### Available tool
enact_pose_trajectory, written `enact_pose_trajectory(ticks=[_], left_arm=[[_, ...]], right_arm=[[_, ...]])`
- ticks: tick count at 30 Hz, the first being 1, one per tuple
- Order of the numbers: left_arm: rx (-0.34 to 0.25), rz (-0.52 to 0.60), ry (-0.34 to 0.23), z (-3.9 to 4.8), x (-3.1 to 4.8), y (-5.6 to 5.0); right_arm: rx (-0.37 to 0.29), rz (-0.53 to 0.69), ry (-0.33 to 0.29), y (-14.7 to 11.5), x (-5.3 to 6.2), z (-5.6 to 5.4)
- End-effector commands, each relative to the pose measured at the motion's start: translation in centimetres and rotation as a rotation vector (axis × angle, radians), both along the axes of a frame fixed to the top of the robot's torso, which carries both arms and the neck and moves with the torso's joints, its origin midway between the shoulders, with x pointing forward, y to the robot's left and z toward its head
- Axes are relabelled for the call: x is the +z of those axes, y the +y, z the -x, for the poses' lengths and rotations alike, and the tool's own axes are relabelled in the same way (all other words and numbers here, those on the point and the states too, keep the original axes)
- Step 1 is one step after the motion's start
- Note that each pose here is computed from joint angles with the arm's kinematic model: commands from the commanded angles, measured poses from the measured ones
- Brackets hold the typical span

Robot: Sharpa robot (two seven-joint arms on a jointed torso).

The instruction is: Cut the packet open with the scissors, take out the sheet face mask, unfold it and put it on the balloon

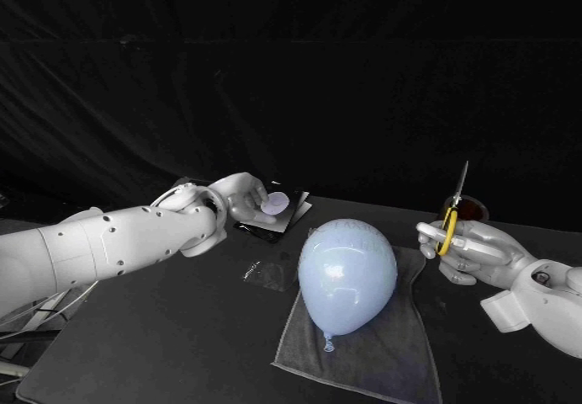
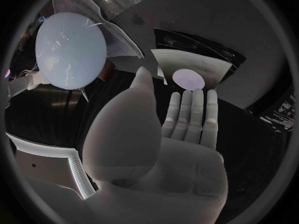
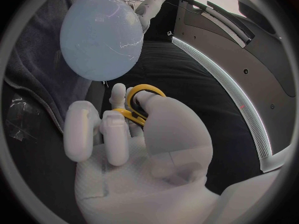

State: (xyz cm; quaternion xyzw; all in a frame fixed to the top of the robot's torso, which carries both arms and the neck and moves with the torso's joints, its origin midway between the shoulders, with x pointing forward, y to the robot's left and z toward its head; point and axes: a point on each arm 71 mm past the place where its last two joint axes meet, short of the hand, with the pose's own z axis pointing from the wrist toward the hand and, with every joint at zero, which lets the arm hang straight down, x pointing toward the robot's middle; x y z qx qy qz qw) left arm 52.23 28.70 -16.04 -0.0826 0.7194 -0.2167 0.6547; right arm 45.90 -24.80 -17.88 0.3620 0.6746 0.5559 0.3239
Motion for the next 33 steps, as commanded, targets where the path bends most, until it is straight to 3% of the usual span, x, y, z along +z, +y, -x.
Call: enact_pose_trajectory(ticks=[1, 7, 15, 23, 33], left_arm=[[-0.146, -0.057, -0.107, 1.13, -0.3, -1.7], [-0.252, -0.104, -0.154, 2.67, -2.38, -3.0], [-0.27, -0.165, -0.159, 3.11, -4.24, -3.6], [-0.243, -0.159, -0.201, 3.03, -4.46, -3.9], [-0.194, -0.146, -0.181, 2.68, -4.54, -3.8]], right_arm=[[0.005, 0.003, -0.006, 0.0, -0.2, 0.1], [-0.001, 0.008, -0.001, -0.3, -0.5, 0.1], [-0.003, 0.011, 0.001, -0.5, -0.6, 0.1], [-0.004, 0.011, 0.002, -0.6, -0.7, 0.2], [-0.002, 0.011, 0.004, -0.5, -0.7, 0.1]])
